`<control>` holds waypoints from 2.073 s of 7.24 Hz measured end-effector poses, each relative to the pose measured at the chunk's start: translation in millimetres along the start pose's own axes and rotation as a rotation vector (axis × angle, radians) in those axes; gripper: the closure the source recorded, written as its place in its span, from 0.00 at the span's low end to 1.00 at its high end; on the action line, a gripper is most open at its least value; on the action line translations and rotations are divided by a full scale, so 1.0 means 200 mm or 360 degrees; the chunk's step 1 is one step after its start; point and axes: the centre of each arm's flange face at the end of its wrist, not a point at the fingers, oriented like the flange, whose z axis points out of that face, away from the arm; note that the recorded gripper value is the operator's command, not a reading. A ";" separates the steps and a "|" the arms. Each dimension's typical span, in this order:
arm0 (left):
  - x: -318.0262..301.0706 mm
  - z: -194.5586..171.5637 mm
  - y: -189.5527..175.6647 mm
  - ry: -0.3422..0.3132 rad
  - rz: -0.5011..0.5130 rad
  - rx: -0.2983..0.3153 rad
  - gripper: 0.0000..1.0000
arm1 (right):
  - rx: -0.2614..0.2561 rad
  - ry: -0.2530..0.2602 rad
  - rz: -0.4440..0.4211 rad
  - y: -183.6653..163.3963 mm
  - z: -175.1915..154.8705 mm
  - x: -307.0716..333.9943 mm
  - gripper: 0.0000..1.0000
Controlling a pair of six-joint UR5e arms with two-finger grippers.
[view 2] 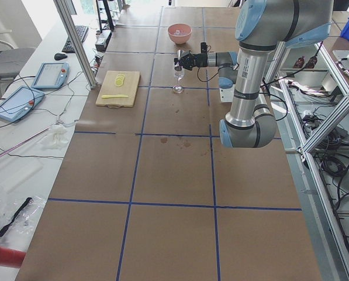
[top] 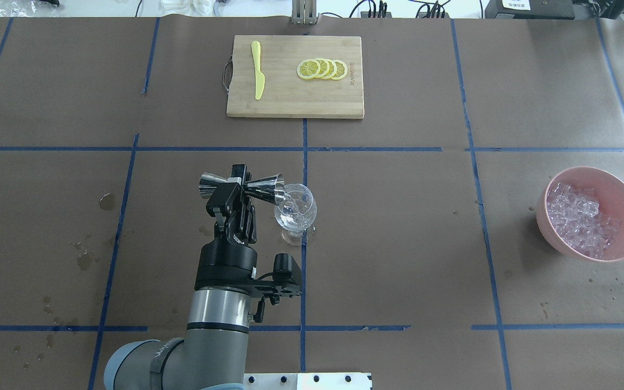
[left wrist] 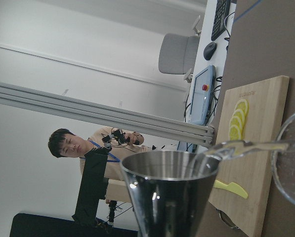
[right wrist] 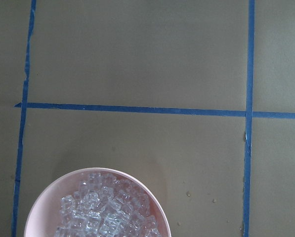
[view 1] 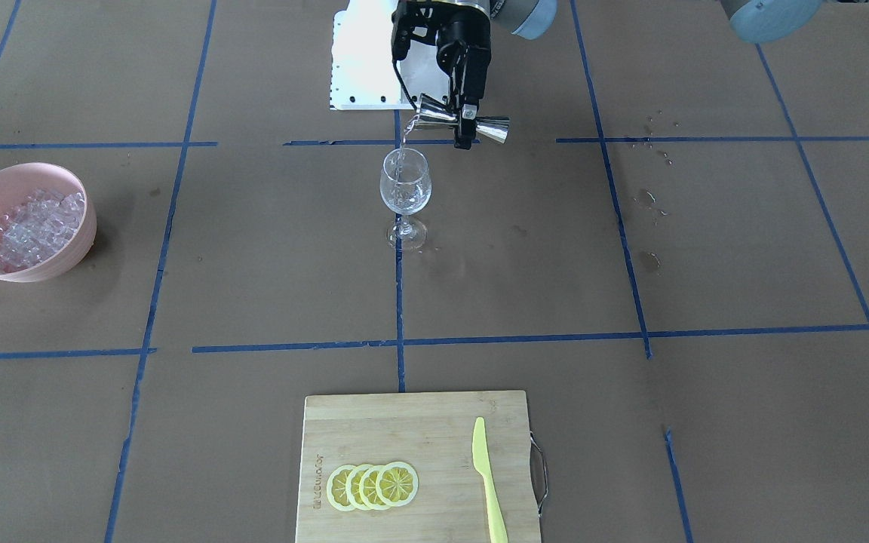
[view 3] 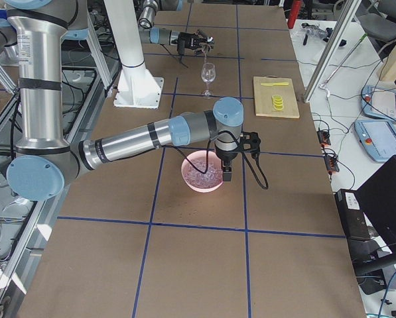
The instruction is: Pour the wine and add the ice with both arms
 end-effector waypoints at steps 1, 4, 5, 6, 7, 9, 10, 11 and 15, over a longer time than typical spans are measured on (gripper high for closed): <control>-0.01 0.00 0.00 -0.0018 0.0072 -0.0007 1.00 | 0.0001 -0.0001 -0.0003 0.00 0.00 -0.01 0.00; -0.03 -0.01 0.00 -0.0067 0.0214 -0.0032 1.00 | 0.0010 -0.0005 -0.0018 -0.01 -0.01 -0.03 0.00; -0.03 -0.01 0.00 -0.0076 0.0226 -0.0036 1.00 | 0.0034 -0.0002 -0.0032 -0.01 -0.02 -0.04 0.00; -0.04 -0.02 0.01 -0.0079 0.0186 -0.0031 1.00 | 0.0072 0.0007 -0.0033 -0.01 -0.03 -0.06 0.00; -0.04 -0.03 0.02 -0.0082 0.0102 -0.0022 1.00 | 0.0106 0.0012 -0.0023 -0.01 -0.02 -0.09 0.00; -0.06 -0.03 0.06 -0.0092 -0.0050 -0.0010 1.00 | 0.0136 0.0024 -0.0028 -0.01 0.01 -0.13 0.00; -0.07 -0.02 0.08 -0.0100 -0.0108 -0.0008 1.00 | 0.0139 0.0034 -0.0034 -0.01 0.03 -0.14 0.00; -0.08 -0.01 0.11 -0.0109 -0.0148 -0.0009 1.00 | 0.0138 0.0039 -0.0041 -0.01 0.04 -0.15 0.00; -0.02 0.10 0.39 -0.0150 -0.0075 -0.0051 1.00 | 0.0104 0.0067 -0.0055 -0.01 0.12 -0.19 0.00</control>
